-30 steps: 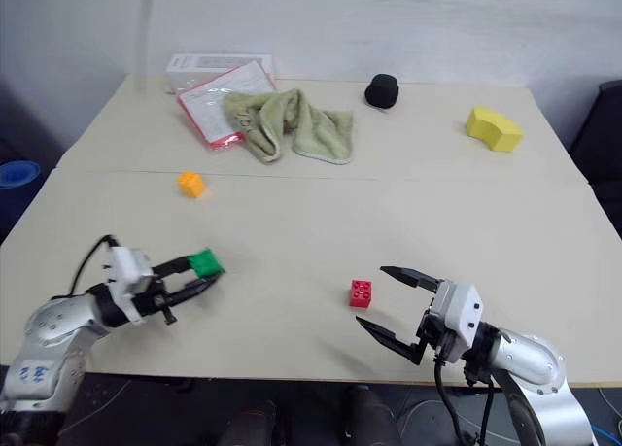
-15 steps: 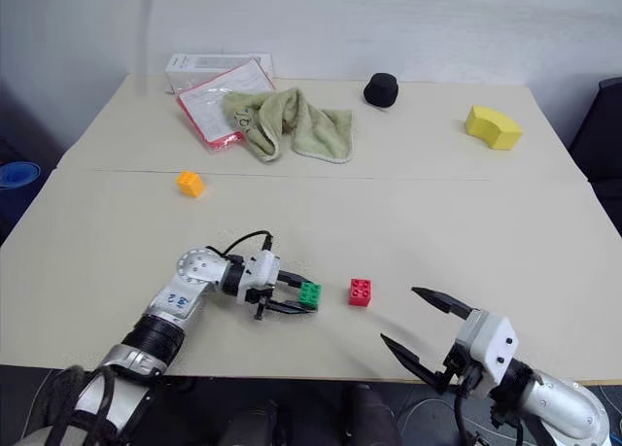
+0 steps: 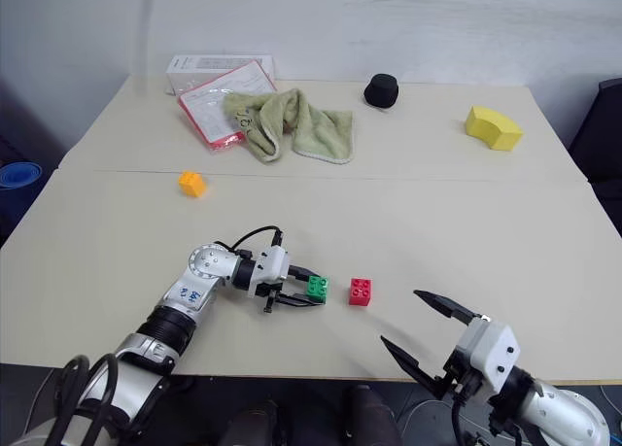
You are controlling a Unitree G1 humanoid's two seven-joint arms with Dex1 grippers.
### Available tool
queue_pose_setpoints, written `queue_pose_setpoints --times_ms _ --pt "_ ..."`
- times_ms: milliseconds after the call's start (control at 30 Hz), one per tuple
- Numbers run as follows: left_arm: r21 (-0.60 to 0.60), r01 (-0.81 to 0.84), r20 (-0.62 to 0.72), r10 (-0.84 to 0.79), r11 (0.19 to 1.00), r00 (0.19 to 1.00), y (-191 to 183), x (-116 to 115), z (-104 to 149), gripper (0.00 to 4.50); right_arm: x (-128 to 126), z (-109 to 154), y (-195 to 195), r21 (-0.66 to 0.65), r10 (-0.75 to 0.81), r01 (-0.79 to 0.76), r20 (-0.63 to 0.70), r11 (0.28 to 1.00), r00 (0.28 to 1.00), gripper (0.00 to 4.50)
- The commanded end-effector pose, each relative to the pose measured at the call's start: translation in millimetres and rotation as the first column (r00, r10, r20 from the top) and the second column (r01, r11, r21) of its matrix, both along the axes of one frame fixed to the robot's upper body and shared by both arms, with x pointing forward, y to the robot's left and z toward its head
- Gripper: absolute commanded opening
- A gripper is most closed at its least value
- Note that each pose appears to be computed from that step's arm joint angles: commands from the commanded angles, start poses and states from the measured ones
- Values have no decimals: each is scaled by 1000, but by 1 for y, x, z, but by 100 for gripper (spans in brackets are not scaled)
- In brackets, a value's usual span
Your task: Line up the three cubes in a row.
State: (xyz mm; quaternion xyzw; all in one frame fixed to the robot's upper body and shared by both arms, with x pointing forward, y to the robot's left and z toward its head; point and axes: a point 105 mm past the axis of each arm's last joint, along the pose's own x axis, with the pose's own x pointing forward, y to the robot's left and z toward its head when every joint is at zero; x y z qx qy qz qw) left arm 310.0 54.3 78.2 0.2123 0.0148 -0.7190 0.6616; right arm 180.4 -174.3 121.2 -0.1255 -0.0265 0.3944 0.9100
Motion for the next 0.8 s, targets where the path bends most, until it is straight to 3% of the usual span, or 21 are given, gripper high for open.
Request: queue_pose_setpoints --times_ms 33,300,467,633,800 --pt "47 -47 -42 49 998 998 16 3 -9 224 -2 5 -6 -1 4 -4 23 1000 1000 450" --pt "-44 -161 26 162 986 986 46 2 8 449 0 5 -2 6 53 -53 23 999 998 450" --pt "-113 -315 14 318 942 948 100 -20 21 449 4 17 5 45 95 -99 72 994 993 450" --pt "-250 -632 -66 638 734 767 161 -34 41 449 18 48 20 135 105 -136 213 982 971 450" --pt "-327 -864 -139 885 383 445 229 -50 42 449 24 60 22 148 80 -126 285 981 955 450"
